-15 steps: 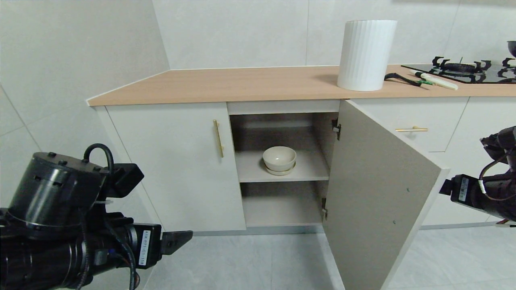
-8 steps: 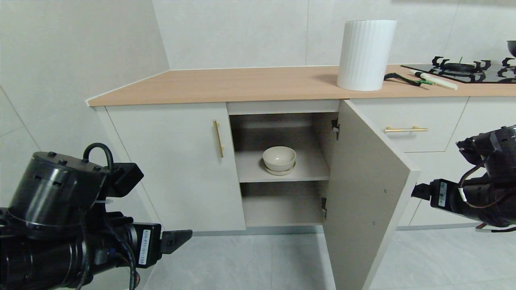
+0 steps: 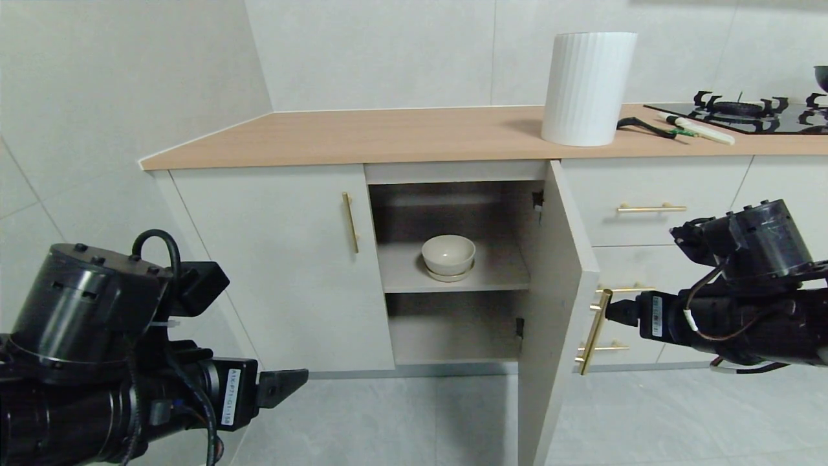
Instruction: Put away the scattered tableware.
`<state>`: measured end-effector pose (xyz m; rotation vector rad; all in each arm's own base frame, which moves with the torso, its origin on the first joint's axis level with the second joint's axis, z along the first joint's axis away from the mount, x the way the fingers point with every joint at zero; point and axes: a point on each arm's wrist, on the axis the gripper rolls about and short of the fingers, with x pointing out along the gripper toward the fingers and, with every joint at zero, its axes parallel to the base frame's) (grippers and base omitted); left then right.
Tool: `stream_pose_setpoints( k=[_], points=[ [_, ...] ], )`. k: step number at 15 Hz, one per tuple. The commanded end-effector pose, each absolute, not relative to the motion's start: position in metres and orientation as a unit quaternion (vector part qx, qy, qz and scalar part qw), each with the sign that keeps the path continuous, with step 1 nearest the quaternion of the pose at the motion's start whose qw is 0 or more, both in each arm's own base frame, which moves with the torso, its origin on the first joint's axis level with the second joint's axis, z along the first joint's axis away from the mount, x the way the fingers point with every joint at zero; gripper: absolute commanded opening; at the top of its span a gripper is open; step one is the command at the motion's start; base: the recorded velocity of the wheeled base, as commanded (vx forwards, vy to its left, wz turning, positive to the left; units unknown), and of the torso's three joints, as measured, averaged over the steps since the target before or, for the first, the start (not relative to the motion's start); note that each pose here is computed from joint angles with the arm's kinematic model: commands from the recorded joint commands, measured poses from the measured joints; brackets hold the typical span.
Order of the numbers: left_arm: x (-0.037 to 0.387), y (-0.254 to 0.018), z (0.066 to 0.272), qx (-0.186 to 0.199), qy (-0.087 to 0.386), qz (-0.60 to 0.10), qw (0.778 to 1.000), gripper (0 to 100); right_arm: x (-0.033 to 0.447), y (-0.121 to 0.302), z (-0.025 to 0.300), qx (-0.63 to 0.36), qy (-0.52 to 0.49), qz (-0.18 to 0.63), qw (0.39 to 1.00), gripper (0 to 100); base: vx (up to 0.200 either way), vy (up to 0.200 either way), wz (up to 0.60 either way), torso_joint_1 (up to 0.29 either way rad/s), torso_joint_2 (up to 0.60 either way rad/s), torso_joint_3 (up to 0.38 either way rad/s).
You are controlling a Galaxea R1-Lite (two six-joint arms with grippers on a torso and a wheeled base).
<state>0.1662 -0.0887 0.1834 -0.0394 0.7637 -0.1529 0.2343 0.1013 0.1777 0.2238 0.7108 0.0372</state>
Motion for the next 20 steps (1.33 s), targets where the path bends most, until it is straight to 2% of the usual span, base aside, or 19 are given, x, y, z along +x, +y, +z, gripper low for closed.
stream_pose_setpoints(
  k=[1, 9, 12, 20],
  points=[
    [0.166, -0.089, 0.184, -0.020, 0.370, -0.075, 0.926, 100, 0.240, 0.118, 0.171, 0.094, 0.358, 0.040, 0.928, 100, 0.000, 0.000, 0.00, 0.000, 0.00, 0.000],
    [0.166, -0.088, 0.189, -0.029, 0.353, -0.080, 0.932, 100, 0.279, 0.158, 0.175, 0.057, 0.351, 0.110, 0.928, 100, 0.000, 0.000, 0.00, 0.000, 0.00, 0.000],
    [0.166, -0.089, 0.189, -0.029, 0.354, -0.080, 0.932, 100, 0.287, 0.165, 0.161, 0.053, 0.364, 0.118, 0.922, 100, 0.000, 0.000, 0.00, 0.000, 0.00, 0.000],
    [0.169, -0.090, 0.186, -0.025, 0.361, -0.076, 0.929, 100, 0.309, 0.178, 0.142, 0.074, 0.325, 0.126, 0.934, 100, 0.000, 0.000, 0.00, 0.000, 0.00, 0.000]
  ],
)
